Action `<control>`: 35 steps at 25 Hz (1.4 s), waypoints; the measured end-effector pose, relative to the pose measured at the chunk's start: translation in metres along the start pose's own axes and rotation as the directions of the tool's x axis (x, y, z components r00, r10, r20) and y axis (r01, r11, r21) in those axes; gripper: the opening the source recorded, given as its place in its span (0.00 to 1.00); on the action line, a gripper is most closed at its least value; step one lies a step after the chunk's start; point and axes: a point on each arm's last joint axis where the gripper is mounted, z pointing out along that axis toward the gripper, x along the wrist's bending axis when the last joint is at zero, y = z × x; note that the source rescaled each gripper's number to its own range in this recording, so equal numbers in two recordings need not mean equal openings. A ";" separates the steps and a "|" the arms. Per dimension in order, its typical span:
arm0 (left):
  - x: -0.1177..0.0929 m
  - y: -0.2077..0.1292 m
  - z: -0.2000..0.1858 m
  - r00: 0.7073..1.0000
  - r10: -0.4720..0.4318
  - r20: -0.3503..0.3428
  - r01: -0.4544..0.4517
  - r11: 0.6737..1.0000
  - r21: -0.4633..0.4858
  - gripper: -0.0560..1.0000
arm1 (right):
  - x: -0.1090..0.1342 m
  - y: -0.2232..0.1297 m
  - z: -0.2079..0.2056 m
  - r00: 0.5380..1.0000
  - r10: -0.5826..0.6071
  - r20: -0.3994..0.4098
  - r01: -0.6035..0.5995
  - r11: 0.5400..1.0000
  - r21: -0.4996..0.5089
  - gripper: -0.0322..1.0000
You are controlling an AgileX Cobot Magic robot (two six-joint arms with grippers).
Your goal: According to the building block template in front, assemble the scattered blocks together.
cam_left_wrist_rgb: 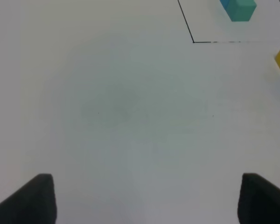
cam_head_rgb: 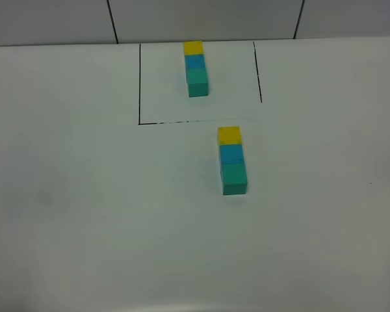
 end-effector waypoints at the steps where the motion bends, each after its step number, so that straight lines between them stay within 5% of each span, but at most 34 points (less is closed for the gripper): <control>1: 0.000 0.000 0.000 1.000 0.000 0.000 0.000 1.000 0.000 0.68 | 0.000 0.000 0.000 1.000 0.000 0.000 0.000 1.000 0.000 0.79; 35: 0.000 0.000 0.000 1.000 0.000 0.000 0.000 1.000 0.000 0.68 | 0.004 -0.001 0.000 0.996 -0.081 -0.040 0.081 0.997 0.003 0.79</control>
